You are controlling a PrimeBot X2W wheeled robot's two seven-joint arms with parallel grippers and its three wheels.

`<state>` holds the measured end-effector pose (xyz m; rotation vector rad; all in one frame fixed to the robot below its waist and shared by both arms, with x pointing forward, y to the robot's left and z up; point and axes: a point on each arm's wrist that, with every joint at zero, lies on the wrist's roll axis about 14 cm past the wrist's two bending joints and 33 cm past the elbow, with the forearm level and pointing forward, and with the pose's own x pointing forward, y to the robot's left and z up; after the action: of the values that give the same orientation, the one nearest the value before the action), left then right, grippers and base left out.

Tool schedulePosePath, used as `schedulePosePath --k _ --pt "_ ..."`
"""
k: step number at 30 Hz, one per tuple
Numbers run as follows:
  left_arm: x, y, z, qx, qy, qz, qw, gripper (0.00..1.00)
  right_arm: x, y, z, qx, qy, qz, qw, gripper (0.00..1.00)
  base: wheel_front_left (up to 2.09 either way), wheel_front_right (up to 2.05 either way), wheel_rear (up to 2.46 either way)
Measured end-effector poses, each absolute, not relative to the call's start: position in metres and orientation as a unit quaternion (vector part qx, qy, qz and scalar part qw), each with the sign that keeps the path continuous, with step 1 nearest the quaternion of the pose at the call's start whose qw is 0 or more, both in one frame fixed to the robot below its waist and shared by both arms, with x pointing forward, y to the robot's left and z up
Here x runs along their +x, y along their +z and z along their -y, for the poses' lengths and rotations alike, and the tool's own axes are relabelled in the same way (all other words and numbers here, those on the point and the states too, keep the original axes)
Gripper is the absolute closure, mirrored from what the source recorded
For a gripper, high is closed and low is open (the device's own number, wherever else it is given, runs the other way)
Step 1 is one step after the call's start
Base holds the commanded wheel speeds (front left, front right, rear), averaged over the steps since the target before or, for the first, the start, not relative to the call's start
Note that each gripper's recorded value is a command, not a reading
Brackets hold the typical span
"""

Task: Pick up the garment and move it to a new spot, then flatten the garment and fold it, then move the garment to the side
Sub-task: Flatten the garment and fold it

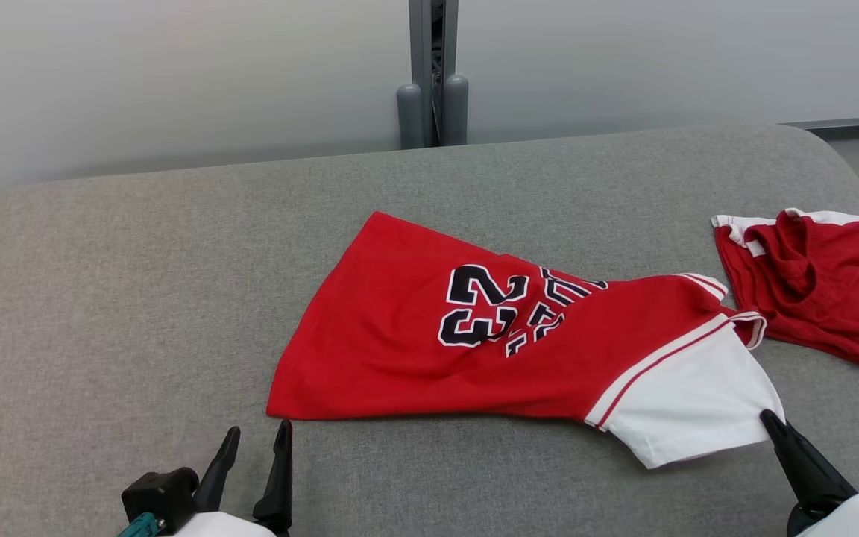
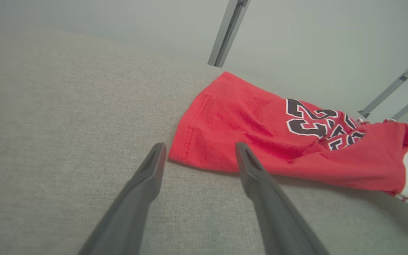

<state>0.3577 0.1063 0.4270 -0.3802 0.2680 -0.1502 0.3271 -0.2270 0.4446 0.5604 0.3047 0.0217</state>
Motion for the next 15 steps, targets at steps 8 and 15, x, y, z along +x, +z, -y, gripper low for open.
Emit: schedulePosePath --k 8,15 --pt "0.360 0.394 -0.086 -0.222 -0.093 -0.210 0.948 0.00 0.314 0.448 0.242 0.279 -0.014 -0.154 0.948 1.00 0.00 0.00 0.00" --pt "0.370 0.366 -0.086 -0.257 -0.067 -0.266 0.927 0.00 0.312 0.447 0.236 0.280 -0.016 -0.160 0.946 1.00 0.00 0.00 0.00"
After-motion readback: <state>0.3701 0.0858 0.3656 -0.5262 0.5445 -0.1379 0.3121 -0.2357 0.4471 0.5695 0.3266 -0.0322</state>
